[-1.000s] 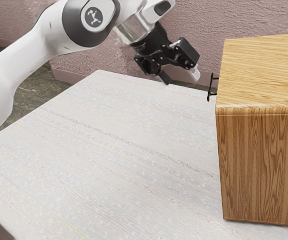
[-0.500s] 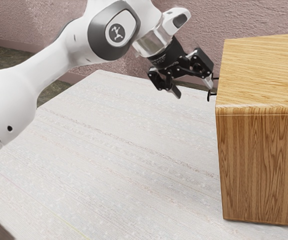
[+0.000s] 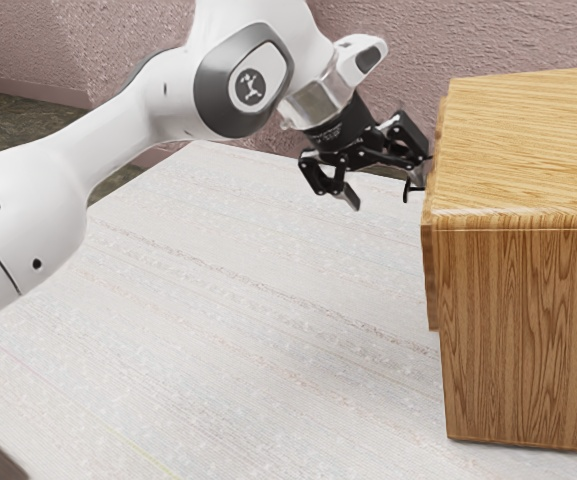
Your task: Pull the drawer handle with one arm to open the drawer
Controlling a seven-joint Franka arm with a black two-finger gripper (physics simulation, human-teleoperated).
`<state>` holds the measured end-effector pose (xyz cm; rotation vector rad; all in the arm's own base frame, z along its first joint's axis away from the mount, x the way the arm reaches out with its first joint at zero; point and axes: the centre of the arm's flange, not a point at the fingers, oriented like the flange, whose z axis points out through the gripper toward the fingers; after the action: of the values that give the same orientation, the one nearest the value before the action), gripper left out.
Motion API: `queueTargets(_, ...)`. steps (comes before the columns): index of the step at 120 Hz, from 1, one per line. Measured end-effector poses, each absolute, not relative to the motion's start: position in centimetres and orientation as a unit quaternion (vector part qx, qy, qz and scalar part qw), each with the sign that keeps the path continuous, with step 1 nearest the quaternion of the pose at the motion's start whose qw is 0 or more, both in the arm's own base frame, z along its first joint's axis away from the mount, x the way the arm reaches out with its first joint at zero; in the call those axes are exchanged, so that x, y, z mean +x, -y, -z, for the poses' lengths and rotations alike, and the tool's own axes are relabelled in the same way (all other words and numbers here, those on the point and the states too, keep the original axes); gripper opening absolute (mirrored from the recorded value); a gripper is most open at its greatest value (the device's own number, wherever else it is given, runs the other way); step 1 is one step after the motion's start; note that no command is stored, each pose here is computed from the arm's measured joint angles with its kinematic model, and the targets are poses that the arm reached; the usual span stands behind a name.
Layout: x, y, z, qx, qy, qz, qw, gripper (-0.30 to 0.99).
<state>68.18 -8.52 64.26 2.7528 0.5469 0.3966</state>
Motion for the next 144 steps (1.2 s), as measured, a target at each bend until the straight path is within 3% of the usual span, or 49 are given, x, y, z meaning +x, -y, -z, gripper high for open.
queueTargets(72,62.6,7.4,-69.4,0.956,-0.211,-0.165,0.119,0.69)
queueTargets(144,63.4,9.1,-68.1,0.958,-0.206,-0.158,0.124,0.69)
